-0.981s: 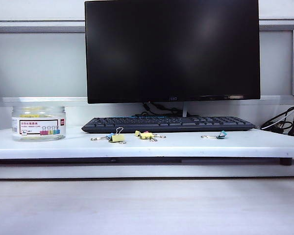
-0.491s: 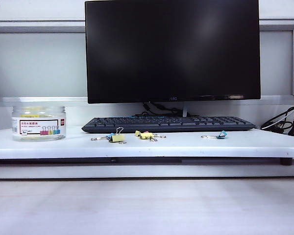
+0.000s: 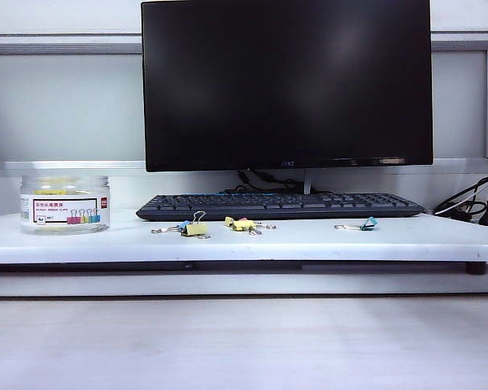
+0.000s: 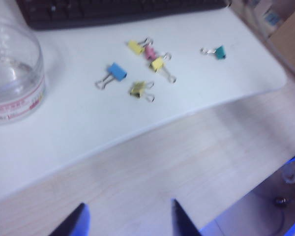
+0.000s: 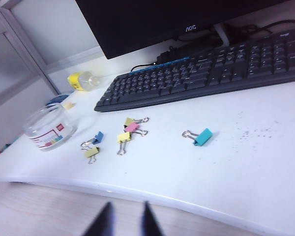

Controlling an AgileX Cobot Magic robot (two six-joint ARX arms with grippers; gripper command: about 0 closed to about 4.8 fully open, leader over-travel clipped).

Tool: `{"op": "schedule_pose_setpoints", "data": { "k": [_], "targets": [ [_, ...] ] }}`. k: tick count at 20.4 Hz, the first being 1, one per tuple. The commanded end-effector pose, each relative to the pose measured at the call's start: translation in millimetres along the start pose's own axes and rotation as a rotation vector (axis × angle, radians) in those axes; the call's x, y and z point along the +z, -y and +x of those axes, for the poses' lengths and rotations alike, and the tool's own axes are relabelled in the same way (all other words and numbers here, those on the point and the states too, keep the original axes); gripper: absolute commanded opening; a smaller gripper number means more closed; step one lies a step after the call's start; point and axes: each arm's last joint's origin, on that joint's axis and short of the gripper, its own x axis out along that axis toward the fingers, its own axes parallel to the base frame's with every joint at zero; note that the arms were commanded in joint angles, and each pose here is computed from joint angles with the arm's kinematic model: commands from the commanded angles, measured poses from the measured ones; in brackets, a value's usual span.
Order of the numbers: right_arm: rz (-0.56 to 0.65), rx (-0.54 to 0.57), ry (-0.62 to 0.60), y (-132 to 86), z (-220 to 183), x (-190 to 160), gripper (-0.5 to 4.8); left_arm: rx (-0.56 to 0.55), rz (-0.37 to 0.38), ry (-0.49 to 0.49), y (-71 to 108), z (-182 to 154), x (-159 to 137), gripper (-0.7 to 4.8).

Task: Pick up the clips with the largest number of clips of the same color on the table and place them in a round transparent plastic box.

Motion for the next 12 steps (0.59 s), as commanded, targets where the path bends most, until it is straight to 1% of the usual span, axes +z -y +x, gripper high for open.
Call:
{"op": "schedule_pose_setpoints", "data": {
  "k": [1,4,6,9,10,11,12],
  "targets": [
    [0.017,0.028,0.006,-2,-1,2,0.68,-0.013,0.004,-0.042,-0.4,8,1,2.38],
    [0.065,0.047,-0.002,-3,-1,2,0.68,-0.047,-0.012,-0.122,-2.8,27,1,2.38],
    [0.067,0.061,-0.007,-3,-1,2,0.68,-0.076,0.0,-0.179,-1.2,46,1,2.38],
    [0.066,0.069,-0.009,-3,-1,2,0.68,-0.151,0.047,-0.223,9.5,77,3,2.38],
    [0.066,0.07,-0.01,-3,-1,2,0.68,-0.153,0.082,-0.221,15.4,89,3,2.38],
    [0.066,0.075,-0.012,-3,-1,2,0.68,-0.127,0.124,-0.215,21.6,99,3,2.41],
    [0.066,0.076,-0.013,-3,-1,2,0.68,-0.105,0.157,-0.21,26.3,107,3,2.77]
  ]
}}
